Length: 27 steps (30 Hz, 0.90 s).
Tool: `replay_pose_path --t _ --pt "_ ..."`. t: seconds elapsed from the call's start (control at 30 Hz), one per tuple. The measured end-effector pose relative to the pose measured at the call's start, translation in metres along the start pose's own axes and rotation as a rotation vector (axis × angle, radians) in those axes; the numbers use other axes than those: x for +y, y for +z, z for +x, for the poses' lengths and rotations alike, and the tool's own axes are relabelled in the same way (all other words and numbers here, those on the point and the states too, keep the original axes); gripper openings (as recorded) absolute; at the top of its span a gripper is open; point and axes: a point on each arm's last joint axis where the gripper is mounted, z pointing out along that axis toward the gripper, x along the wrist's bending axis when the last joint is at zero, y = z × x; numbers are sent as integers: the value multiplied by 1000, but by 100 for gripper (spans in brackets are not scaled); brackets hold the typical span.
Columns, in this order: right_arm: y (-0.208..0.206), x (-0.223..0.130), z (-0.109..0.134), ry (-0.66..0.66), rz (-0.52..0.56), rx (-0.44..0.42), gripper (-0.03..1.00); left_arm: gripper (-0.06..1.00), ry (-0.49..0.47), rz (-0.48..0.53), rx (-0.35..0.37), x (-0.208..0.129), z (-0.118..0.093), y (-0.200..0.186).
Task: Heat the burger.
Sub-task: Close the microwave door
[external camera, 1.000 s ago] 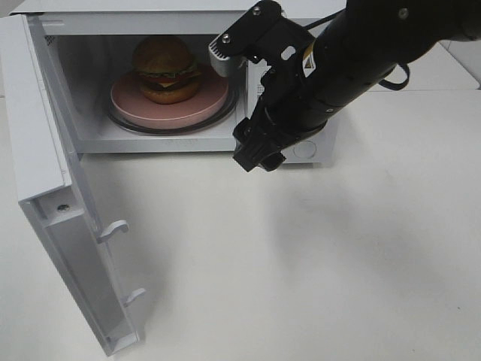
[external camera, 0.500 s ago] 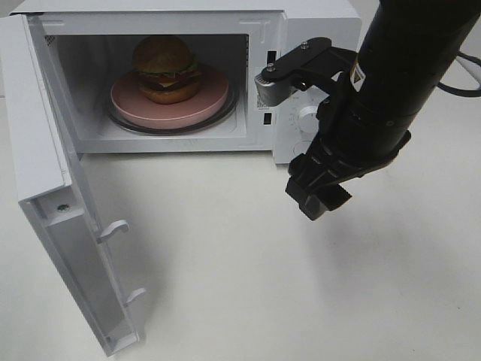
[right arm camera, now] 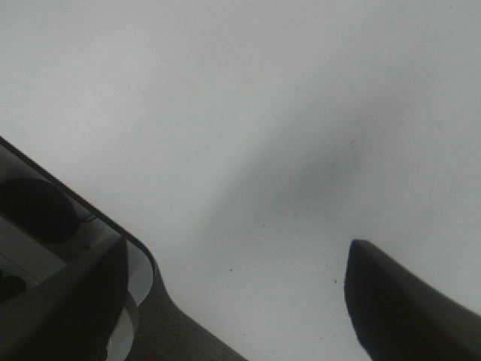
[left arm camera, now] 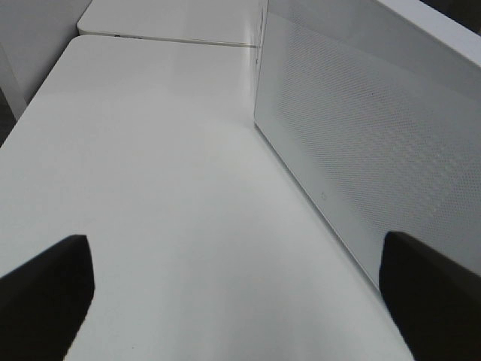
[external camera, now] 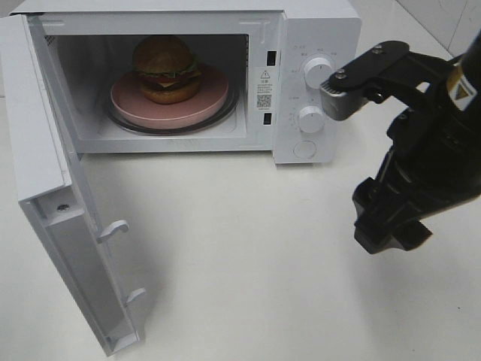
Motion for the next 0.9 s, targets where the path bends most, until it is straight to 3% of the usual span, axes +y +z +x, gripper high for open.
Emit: replay_pose_path --t 0.4,0.5,0.57,0.9 --pt "-9 -50 0 53 -40 2 74 97 0 0 0 0 0 0" --pt "-9 -61 -6 114 -41 6 74 97 0 0 0 0 0 0" --pt "-13 -78 -19 229 -65 -5 74 97 0 0 0 0 0 0" --pt "-28 -118 -31 425 -190 -57 74 97 0 0 0 0 0 0"
